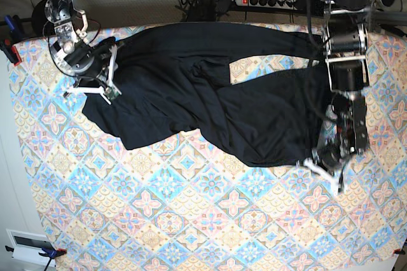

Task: Layout the t-shirt on the table in an organized manner, then fold the t-shirt properly
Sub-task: 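Grasp a shirt corner with the left gripper and pull it outward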

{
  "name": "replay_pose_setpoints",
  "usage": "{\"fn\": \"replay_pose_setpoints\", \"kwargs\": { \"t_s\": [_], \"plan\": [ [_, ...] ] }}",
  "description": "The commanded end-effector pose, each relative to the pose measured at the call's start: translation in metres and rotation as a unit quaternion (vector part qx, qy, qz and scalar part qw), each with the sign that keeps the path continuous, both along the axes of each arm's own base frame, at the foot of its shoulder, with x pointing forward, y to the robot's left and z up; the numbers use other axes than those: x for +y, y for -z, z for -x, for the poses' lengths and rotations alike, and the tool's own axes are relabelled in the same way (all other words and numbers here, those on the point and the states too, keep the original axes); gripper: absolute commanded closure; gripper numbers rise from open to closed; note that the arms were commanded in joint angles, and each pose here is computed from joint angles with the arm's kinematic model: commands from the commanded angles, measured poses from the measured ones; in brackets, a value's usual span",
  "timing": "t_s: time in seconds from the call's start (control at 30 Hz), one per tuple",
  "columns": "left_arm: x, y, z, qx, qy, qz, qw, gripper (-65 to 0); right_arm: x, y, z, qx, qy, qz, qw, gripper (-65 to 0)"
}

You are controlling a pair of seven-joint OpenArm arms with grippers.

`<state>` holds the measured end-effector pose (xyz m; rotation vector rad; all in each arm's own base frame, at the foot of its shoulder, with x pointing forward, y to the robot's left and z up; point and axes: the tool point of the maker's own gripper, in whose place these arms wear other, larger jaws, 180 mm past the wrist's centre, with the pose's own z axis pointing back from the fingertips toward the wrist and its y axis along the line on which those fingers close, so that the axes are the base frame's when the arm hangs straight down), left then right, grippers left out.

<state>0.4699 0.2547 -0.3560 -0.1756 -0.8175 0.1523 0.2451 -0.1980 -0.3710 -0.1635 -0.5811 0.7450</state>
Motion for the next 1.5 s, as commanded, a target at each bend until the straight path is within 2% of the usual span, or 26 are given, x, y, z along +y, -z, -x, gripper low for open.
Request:
{"fn": "replay_pose_setpoints", "kwargs": {
  "t_s": [0.0, 0.13, 0.3, 0.4, 0.5, 0.57, 0.63, 0.77, 0.87, 0.97, 1.1, 1.2, 1.27, 1.47],
  "plan": [
    [0.01, -0.044, -0.025, -0.056, -0.006, -0.006, 0.998, 0.0, -0.001, -0.01, -0.006, -0.017, -0.003, 0.001, 0.9998, -17.7],
    [0.0, -0.105, -0.044, -0.122, 0.015, -0.022, 0.992, 0.0, 0.007, -0.013, -0.016, -0.031, 0.006, -0.017, 0.9994, -17.7],
    [-0.022, -0.197, -0.034, -0.206, 0.064, -0.075, 0.974, 0.0, 0.011, -0.018, -0.024, -0.041, 0.005, -0.022, 0.9989, -17.7],
    [-0.025, -0.252, -0.013, -0.259, 0.075, -0.079, 0.96, 0.0, 0.018, -0.016, -0.023, -0.04, 0.012, -0.035, 0.9985, -17.7],
    [-0.028, -0.272, 0.032, -0.268, 0.102, -0.065, 0.956, 0.0, 0.021, -0.015, -0.023, -0.039, 0.012, -0.039, 0.9984, -17.7],
    [-0.036, -0.263, 0.064, -0.252, 0.132, -0.066, 0.956, 0.0, 0.022, -0.015, -0.023, -0.039, 0.011, -0.04, 0.9984, -17.7],
    [-0.029, -0.244, 0.085, -0.228, 0.134, -0.069, 0.962, 0.0, 0.022, -0.015, -0.023, -0.039, 0.011, -0.04, 0.9984, -17.7],
    [0.011, -0.194, 0.1, -0.175, 0.076, -0.068, 0.979, -0.2, 0.022, -0.015, -0.023, -0.04, 0.011, -0.04, 0.9983, -17.7],
    [0.046, -0.15, 0.091, -0.134, 0.022, -0.045, 0.99, -1.0, 0.024, -0.016, -0.023, -0.04, 0.008, -0.041, 0.9983, -17.7],
    [0.072, -0.121, 0.077, -0.112, -0.024, -0.005, 0.993, -6.5, 0.033, -0.012, -0.019, -0.032, -0.004, -0.044, 0.9985, -17.7],
    [0.064, -0.087, 0.047, -0.072, -0.032, 0.047, 0.996, -16.7, 0.036, -0.01, -0.017, -0.029, -0.007, -0.045, 0.9985, -17.7],
    [0.054, -0.065, 0.023, -0.074, -0.043, 0.07, 0.994, -23.1, 0.036, -0.01, -0.016, -0.028, -0.007, -0.045, 0.9986, -17.7],
    [0.048, -0.05, 0.012, -0.073, -0.047, 0.071, 0.994, -25.0, 0.036, -0.01, -0.016, -0.028, -0.008, -0.045, 0.9986, -17.7],
    [0.023, -0.004, -0.016, -0.043, -0.038, 0.033, 0.998, -28.1, 0.034, -0.011, -0.016, -0.029, -0.005, -0.045, 0.9986, -17.7]
  ]
}}
